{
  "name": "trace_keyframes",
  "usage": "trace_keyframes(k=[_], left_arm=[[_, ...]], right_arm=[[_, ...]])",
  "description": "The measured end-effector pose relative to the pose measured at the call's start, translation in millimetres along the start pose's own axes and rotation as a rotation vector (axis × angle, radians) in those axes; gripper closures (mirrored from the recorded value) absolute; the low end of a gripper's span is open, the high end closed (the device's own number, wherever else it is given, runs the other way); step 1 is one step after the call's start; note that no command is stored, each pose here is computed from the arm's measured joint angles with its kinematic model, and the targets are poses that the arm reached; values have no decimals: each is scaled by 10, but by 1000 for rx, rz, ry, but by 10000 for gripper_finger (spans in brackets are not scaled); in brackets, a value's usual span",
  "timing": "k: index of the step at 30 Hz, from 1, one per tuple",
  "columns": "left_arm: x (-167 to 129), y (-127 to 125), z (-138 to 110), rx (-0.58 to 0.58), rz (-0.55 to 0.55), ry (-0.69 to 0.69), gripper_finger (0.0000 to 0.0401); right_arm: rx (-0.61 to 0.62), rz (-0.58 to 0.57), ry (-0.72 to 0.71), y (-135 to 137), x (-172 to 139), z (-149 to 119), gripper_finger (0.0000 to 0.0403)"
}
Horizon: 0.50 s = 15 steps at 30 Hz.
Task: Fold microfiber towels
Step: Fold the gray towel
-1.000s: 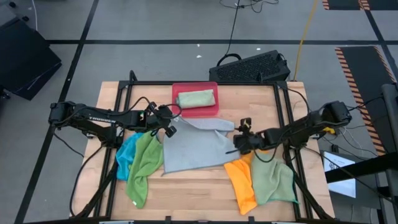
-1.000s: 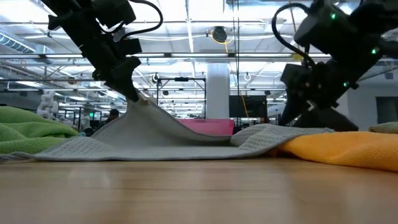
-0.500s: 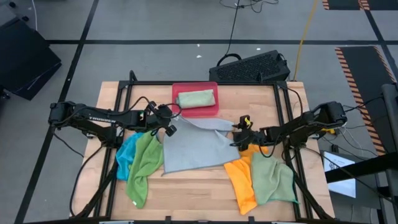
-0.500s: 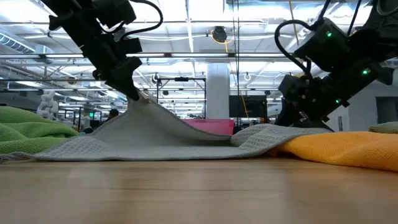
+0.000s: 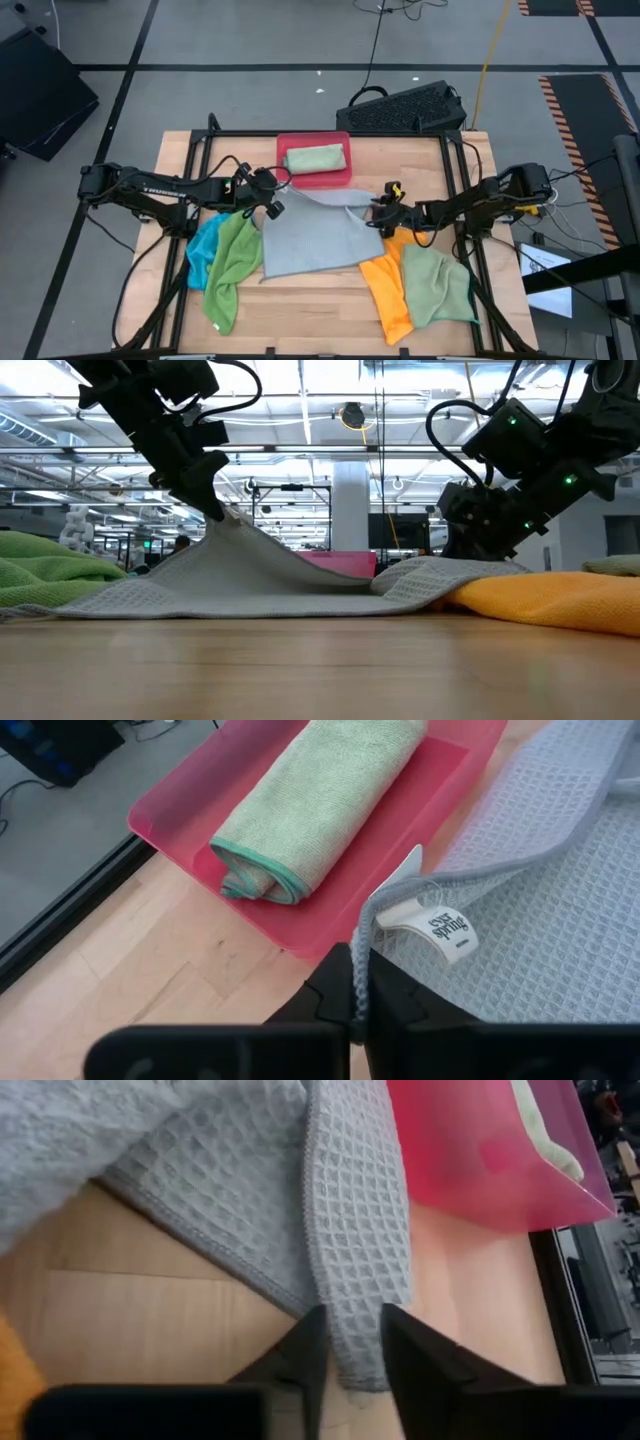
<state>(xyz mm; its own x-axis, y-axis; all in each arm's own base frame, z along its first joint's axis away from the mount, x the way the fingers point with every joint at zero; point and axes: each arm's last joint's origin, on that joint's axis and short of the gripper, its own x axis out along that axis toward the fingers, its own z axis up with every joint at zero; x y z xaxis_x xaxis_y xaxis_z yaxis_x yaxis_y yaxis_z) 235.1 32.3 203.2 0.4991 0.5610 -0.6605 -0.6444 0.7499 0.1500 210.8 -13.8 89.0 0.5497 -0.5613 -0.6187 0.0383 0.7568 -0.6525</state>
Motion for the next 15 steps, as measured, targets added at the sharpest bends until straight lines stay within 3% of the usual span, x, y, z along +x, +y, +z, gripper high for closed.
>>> trace_keyframes(k=[5, 11, 15], left_arm=[[0, 0, 0, 3, 0, 0, 386], [0, 0, 0, 21, 0, 0, 390], [2, 2, 0, 25, 1, 1, 384]], right_arm=[[-11, -69, 25, -31, 1, 23, 397], [4, -106, 12, -129, -49, 137, 400], [105, -57, -18, -267, -104, 217, 401]])
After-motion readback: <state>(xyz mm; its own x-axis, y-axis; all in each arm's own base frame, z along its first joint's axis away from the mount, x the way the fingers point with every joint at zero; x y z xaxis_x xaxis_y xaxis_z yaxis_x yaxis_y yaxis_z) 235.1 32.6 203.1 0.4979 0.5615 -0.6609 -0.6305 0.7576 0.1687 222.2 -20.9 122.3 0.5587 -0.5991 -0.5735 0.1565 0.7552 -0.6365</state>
